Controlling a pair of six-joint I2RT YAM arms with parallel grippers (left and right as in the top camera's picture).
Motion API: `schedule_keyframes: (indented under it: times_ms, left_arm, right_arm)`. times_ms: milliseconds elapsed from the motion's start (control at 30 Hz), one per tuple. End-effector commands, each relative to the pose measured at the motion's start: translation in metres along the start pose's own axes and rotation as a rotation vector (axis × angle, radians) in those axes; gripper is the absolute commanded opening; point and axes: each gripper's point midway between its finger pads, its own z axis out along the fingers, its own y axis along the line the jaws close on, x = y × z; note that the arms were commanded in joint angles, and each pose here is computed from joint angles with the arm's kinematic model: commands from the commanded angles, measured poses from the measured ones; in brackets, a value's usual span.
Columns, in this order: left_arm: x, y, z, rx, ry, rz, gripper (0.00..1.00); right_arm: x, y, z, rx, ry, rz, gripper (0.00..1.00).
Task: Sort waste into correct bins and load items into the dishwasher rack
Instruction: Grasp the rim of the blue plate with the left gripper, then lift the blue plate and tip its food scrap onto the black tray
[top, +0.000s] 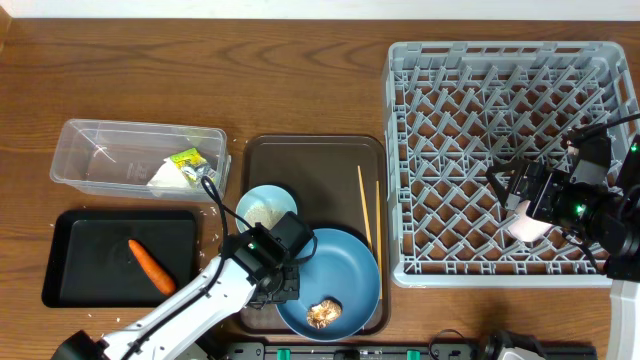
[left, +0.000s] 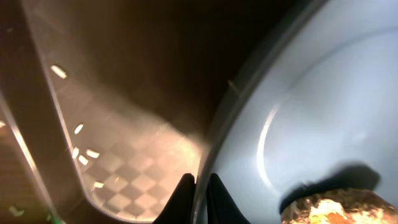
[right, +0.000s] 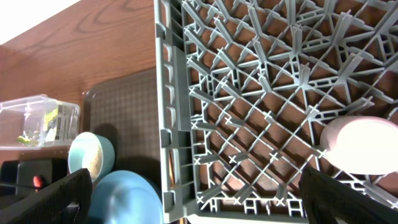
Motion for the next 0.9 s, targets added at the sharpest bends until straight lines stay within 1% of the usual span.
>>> schedule_keyframes:
  times_ms: [0,200,300,500,667,800,867]
  left_arm:
    - [-0.005,-0.009,-0.021,0.041,-0.031,0.018,0.07]
    - [-0.005,-0.013,-0.063,0.106,-0.103,0.032,0.07]
    - [-0.005,-0.012,-0.077,0.139,-0.14,0.026,0.07]
    - [-0.01,-0.006,-0.091,0.19,-0.193,-0.032,0.06]
    - [-0.014,0.01,-0.1,0.179,-0.219,-0.097,0.06]
    - [-0.018,0.017,-0.109,0.176,-0.239,-0.105,0.06]
    - [-0.02,0.024,-0.115,0.147,-0.251,-0.109,0.06]
  right_arm:
    - [-0.001,0.002,-0.001,-0.002,-0.002,-0.004,0.99]
    - [-0.001,0.002,-0.001,-0.002,-0.002,-0.004,0.99]
    - [-0.001,0.002,-0.001,-0.002,-0.002,-0.004,0.99]
    - [-0.001,0.002,-0.001,-0.002,-0.002,-0.004,0.99]
    - [-0.001,0.002,-0.001,-0.002,-0.002,-0.004,0.99]
    - [-0.001,0.002,-0.001,-0.002,-0.002,-0.004,0.99]
    - [-0.001,0.002,-0.001,-0.002,-0.002,-0.004,0.99]
